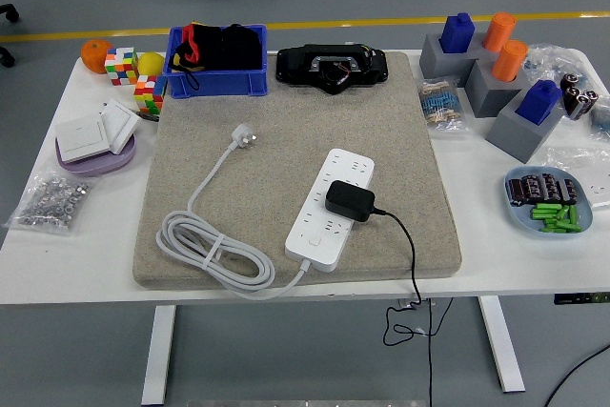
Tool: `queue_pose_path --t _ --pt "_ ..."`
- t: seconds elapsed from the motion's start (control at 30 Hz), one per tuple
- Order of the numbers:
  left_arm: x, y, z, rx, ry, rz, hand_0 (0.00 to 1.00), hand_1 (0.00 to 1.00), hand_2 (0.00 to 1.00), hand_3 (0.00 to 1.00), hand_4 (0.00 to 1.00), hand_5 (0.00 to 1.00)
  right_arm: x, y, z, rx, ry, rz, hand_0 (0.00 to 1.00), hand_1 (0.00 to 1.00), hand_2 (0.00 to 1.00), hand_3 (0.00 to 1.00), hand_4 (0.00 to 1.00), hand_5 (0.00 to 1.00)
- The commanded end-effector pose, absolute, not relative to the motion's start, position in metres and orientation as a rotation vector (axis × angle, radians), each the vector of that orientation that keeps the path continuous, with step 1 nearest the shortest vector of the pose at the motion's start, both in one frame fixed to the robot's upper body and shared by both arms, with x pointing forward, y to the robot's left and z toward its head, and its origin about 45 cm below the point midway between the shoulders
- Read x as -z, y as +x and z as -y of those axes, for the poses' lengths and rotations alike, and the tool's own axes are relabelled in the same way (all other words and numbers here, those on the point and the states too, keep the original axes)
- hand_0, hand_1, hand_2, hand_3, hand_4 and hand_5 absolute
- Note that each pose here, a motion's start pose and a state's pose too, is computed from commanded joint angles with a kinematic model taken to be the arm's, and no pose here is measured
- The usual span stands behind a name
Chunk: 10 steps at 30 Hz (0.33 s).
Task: Press the white button,pick up the black plug,place it near the board,insert it into the board
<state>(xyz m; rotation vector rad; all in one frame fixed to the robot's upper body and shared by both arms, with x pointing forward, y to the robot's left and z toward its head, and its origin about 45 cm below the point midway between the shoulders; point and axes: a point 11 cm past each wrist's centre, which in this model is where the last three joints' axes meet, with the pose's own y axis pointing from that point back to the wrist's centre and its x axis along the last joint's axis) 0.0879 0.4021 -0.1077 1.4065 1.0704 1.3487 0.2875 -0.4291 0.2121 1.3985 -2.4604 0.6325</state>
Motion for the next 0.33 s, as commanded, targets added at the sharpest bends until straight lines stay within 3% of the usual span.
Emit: queue_pose_path --t 0.33 --pt "0.1076 0.092 -0.3999 -1.35 1.399 -1.065 0.708 0.664 0.589 0.68 0.651 0.284 -0.2156 0.2885 0.4302 -0.641 1.394 2.47 0.681 0.627 0.619 0.609 0.793 0.26"
